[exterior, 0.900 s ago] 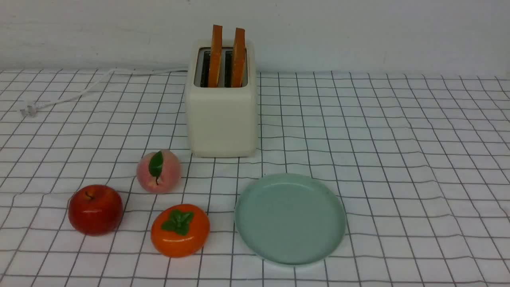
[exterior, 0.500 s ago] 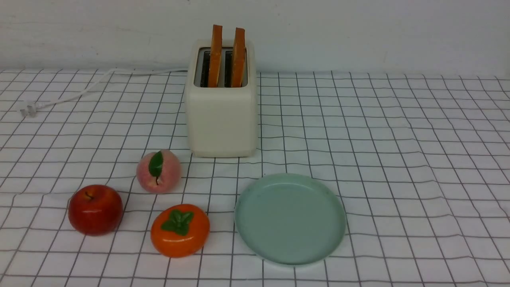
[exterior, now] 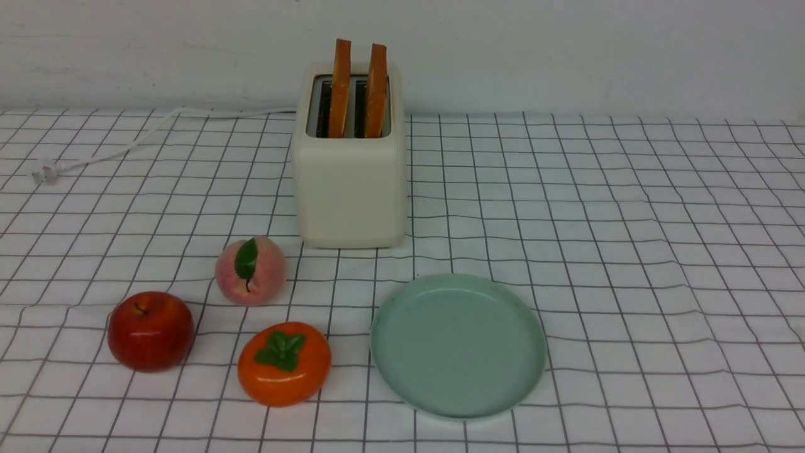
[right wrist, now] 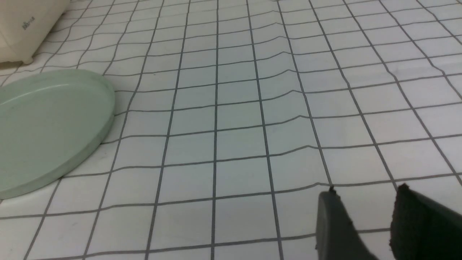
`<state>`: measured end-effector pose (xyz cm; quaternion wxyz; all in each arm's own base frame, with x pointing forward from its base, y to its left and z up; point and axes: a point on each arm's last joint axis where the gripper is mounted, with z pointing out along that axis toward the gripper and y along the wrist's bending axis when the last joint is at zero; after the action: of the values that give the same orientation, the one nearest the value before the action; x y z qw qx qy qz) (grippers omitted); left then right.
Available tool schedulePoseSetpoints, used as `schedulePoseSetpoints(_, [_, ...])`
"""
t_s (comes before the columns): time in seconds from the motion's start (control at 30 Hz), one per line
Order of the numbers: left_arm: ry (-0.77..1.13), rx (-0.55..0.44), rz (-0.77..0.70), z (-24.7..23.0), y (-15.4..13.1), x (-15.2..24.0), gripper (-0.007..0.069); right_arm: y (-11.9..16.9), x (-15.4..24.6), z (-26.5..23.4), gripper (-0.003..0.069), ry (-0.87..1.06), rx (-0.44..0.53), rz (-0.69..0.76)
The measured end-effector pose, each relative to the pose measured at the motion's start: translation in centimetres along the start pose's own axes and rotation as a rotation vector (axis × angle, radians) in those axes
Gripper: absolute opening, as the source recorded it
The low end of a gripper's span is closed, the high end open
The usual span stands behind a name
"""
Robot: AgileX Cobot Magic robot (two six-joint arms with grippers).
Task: Take toasted bread from bread machine on white checkered table place on plate.
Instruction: 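Reach for a toast slice standing in the toaster with the left gripper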
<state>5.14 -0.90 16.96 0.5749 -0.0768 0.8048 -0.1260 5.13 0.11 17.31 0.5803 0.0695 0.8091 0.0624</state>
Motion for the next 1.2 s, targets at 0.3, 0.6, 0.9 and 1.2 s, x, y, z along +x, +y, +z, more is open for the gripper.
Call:
schedulePoseSetpoints(0.3, [-0.016, 0.001, 0.001, 0.0, 0.0, -0.1, 0.0236, 0.0, 0.0, 0.0, 0.024, 0.0, 0.0, 0.0])
schedulePoseSetpoints(0.6, [-0.092, 0.066, -0.158, -0.1, -0.5, -0.9, 0.0236, 0.0, 0.0, 0.0, 0.024, 0.0, 0.0, 0.0])
schedulePoseSetpoints(0.9, [-0.351, 0.151, -0.546, -0.6, -0.4, -3.3, 0.0236, 0.0, 0.0, 0.0, 0.024, 0.0, 0.0, 0.0])
schedulePoseSetpoints(1.2, [-0.457, 0.146, -0.653, -1.0, 0.1, -4.1, 0.0238, 0.1, -0.2, 0.1, 0.024, -0.032, -0.012, 0.024])
